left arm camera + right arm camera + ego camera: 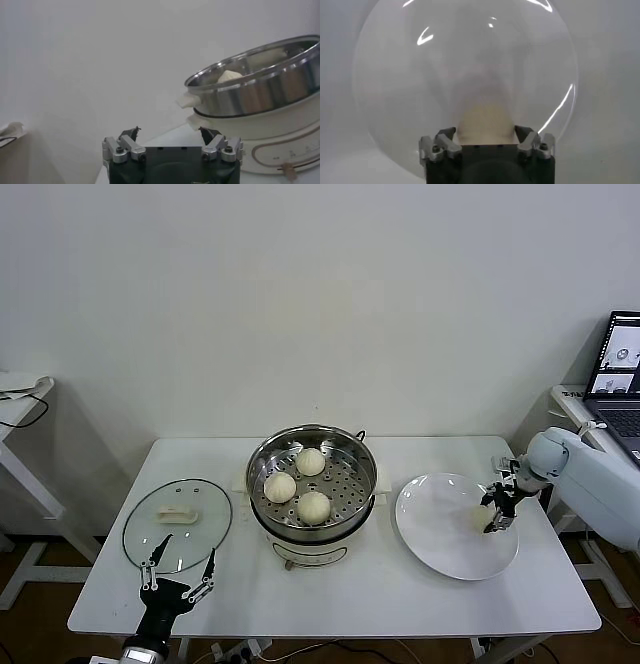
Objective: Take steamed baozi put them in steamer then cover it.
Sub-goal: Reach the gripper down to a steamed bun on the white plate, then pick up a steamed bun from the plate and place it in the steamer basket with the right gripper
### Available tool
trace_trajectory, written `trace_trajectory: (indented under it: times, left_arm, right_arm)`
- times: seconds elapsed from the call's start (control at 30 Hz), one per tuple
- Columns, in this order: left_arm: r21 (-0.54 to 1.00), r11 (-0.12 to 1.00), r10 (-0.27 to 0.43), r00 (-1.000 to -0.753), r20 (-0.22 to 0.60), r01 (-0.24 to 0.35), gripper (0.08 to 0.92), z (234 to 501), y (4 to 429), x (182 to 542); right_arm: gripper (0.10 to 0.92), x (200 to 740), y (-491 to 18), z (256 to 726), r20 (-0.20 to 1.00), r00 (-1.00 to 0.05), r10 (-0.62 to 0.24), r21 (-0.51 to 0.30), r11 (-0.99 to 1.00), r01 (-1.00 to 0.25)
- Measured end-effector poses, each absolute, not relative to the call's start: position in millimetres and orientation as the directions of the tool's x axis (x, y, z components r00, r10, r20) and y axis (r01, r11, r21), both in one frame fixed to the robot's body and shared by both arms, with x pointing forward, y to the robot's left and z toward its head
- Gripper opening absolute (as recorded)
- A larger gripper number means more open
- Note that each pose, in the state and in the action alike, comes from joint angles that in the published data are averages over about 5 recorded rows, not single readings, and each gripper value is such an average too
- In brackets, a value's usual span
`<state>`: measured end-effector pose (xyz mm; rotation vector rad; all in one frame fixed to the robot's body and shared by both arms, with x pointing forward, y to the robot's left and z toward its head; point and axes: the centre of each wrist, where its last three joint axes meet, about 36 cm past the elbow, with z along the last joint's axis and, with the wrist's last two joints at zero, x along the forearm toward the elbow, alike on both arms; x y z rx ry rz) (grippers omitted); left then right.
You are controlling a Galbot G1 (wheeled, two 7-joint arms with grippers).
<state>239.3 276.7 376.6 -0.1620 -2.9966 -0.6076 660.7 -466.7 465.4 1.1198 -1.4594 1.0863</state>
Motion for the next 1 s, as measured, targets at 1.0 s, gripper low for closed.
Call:
trace_trajectory:
  times: [1.0]
  left_arm:
    - [0.380,0.916,0.103,-0.991,0.089,0.129,0.823,379.9,271.4,243.1]
  right_arm:
    - [0.643,710.6,-204.5,712.2,0.970,-0.080,-0.230,-0.150,-0.308,-0.939]
